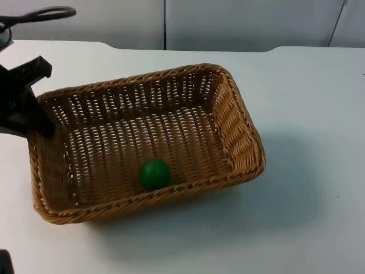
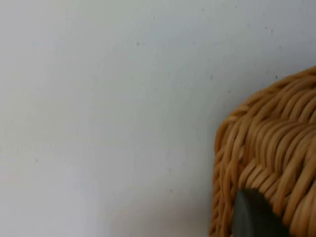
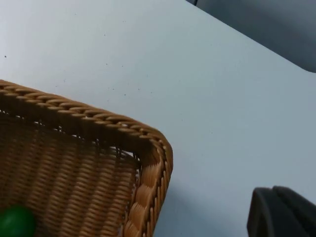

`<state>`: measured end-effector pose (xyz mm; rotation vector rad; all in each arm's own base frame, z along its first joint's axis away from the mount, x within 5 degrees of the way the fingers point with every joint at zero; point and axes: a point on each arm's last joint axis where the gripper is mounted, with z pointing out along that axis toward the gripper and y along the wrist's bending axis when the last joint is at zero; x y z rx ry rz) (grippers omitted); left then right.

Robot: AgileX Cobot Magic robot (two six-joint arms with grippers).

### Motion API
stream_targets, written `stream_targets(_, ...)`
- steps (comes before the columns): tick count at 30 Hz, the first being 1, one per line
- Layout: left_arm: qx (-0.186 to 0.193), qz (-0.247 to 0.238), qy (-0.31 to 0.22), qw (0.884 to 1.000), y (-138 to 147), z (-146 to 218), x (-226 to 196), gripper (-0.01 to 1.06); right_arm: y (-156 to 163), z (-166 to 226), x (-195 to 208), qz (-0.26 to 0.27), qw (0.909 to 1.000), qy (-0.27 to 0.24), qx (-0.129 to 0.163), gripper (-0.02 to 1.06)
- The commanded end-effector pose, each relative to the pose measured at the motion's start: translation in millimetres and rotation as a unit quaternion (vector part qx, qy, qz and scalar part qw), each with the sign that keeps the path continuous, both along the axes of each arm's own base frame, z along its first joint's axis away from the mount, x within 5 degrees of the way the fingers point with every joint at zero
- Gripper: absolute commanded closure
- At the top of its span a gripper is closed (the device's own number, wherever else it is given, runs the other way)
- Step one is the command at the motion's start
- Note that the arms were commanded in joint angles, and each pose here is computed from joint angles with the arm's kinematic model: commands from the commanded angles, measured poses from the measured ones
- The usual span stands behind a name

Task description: Pick up the basket with the left hand and place the ball into the basket with the right hand.

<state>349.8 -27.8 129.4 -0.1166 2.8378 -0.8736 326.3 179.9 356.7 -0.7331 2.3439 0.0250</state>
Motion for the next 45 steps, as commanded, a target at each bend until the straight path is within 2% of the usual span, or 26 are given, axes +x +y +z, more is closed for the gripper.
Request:
stream_targets(1, -0.023, -0.016, -0.018, 0.999, -4, 1, 3, 1.05, -1, 5, -1, 0.000, 1.0000, -0.006, 0.008, 1.05)
stream_targets(6, -0.027, -0.034, -0.015, 0.999, -5, -9, 3, 1.04, -1, 6, 0, 0.000, 0.9999, -0.011, 0.011, 1.05)
stream_targets(13, -0.033, -0.041, -0.027, 0.998, -5, -1, 12, 0.87, 0, 7, 1, -0.003, 0.9996, -0.017, 0.021, 1.05)
stream_targets(19, -0.033, -0.051, -0.036, 0.997, -5, 6, 18, 0.81, 0, 7, 1, -0.003, 0.9996, -0.017, 0.024, 1.05)
stream_targets(21, -0.028, -0.054, -0.037, 0.997, -4, 6, 18, 0.73, 0, 7, 1, -0.003, 0.9996, -0.017, 0.024, 1.05)
stream_targets(23, -0.023, -0.056, -0.037, 0.997, -4, 5, 17, 0.57, 1, 8, 1, -0.003, 0.9995, -0.020, 0.025, 1.05)
stream_targets(24, -0.023, -0.056, -0.037, 0.997, -4, 5, 17, 0.57, 1, 8, 1, -0.003, 0.9995, -0.020, 0.025, 1.05)
stream_targets(26, -0.023, -0.055, -0.036, 0.998, -4, 5, 17, 0.41, 1, 8, 2, -0.002, 0.9994, -0.023, 0.027, 1.05)
stream_targets(28, -0.023, -0.053, -0.035, 0.998, -4, 5, 17, 0.33, 2, 9, 2, -0.001, 0.9991, -0.026, 0.032, 1.05)
stream_targets(35, -0.022, -0.055, -0.035, 0.998, -4, 5, 17, 0.32, 2, 9, 2, -0.001, 0.9990, -0.027, 0.035, 1.05)
stream_targets(41, 0.012, -0.063, -0.033, 0.997, 1, 1, 17, 0.32, 2, 9, 2, -0.001, 0.9990, -0.027, 0.035, 1.05)
stream_targets(45, 0.017, -0.066, -0.035, 0.997, 2, 2, 17, 0.32, 2, 9, 2, 0.000, 0.9990, -0.027, 0.035, 1.05)
